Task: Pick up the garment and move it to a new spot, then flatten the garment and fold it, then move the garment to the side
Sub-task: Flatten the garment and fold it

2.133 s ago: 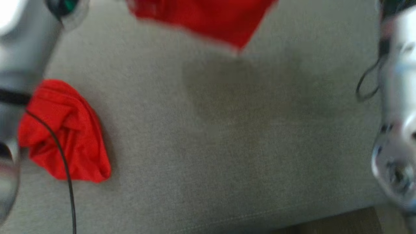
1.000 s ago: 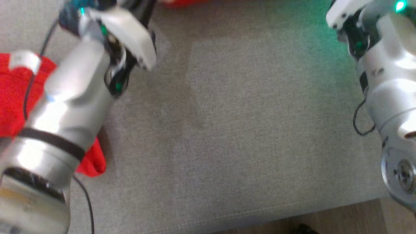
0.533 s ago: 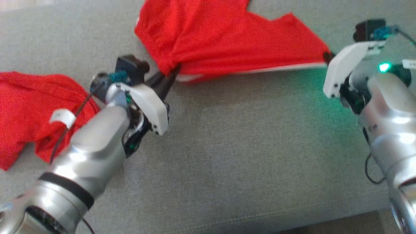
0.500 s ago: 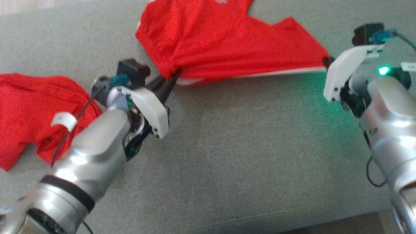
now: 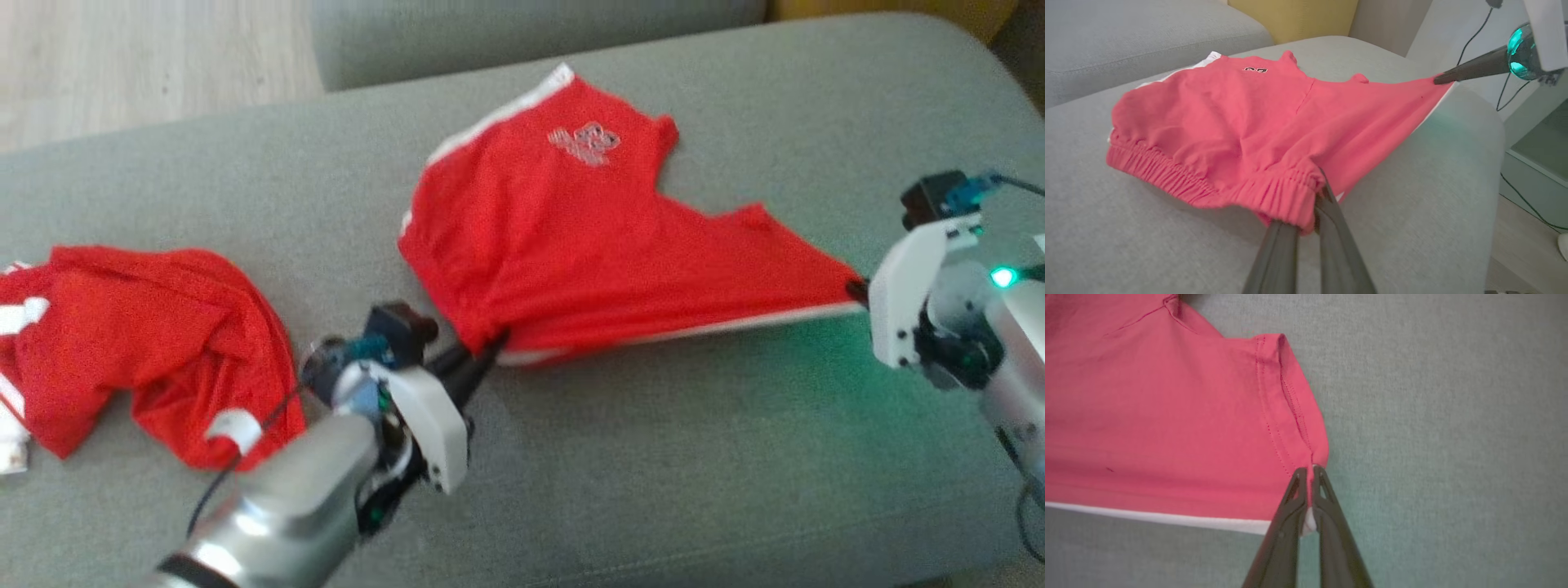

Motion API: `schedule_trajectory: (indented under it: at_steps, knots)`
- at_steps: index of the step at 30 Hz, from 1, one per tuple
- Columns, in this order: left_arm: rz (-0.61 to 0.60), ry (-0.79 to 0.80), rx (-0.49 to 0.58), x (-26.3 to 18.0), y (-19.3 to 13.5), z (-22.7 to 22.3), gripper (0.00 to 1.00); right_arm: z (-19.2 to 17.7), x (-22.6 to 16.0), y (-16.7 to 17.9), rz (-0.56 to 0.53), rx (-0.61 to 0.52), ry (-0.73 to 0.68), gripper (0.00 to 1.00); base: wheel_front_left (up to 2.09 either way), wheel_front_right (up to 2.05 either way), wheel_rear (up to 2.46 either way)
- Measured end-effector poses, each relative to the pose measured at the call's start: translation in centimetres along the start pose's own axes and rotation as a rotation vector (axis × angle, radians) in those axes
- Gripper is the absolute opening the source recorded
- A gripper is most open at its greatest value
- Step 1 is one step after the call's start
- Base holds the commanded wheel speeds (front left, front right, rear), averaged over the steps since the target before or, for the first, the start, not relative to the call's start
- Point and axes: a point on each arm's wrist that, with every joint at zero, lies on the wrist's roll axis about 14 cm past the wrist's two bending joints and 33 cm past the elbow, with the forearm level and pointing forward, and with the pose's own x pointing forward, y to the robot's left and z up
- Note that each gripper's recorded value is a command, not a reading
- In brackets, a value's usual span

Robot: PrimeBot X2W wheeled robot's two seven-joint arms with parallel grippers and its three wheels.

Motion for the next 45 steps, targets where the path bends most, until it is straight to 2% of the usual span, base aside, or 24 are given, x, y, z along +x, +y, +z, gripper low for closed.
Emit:
schedule_trajectory:
  at_steps: [9,14,19,21,22,26,31,45]
  knots:
    - [-0.07,0.009,-0.032,-2.5,-5.5,-1.6,0.0,-4.2,-3.8,-0.1,0.057,-0.024,0.099,0.0,0.0,0.0,0.0]
    - [-0.079,-0.011,-0.049,-2.9,-6.5,-1.1,0.0,-3.0,-4.7,-0.7,0.067,-0.04,0.087,0.0,0.0,0.0,0.0]
    - [-0.025,-0.044,-0.102,-2.7,-4.7,-0.2,0.0,-0.1,-4.0,-0.3,0.085,-0.058,0.071,0.0,0.0,0.0,0.0]
    - [-0.008,-0.066,-0.1,-2.4,-3.7,0.8,0.0,1.5,-3.5,-0.2,0.081,-0.077,0.063,0.0,0.0,0.0,0.0]
    - [0.012,-0.095,-0.097,-2.1,-2.4,2.0,0.0,3.4,-3.0,-0.1,0.073,-0.103,0.052,0.0,0.0,0.0,0.0]
    - [0.049,-0.132,-0.092,-1.8,0.0,3.5,0.0,7.3,-1.5,1.1,0.103,-0.083,0.034,0.0,0.0,0.0,0.0]
    - [0.107,-0.15,-0.101,-2.0,2.7,4.0,0.0,11.0,0.8,2.9,0.103,-0.142,0.038,0.0,0.0,0.0,0.0]
    - [0.19,-0.139,-0.172,-0.3,7.1,2.5,0.0,15.5,8.1,6.7,0.13,-0.172,0.078,0.0,0.0,0.0,0.0]
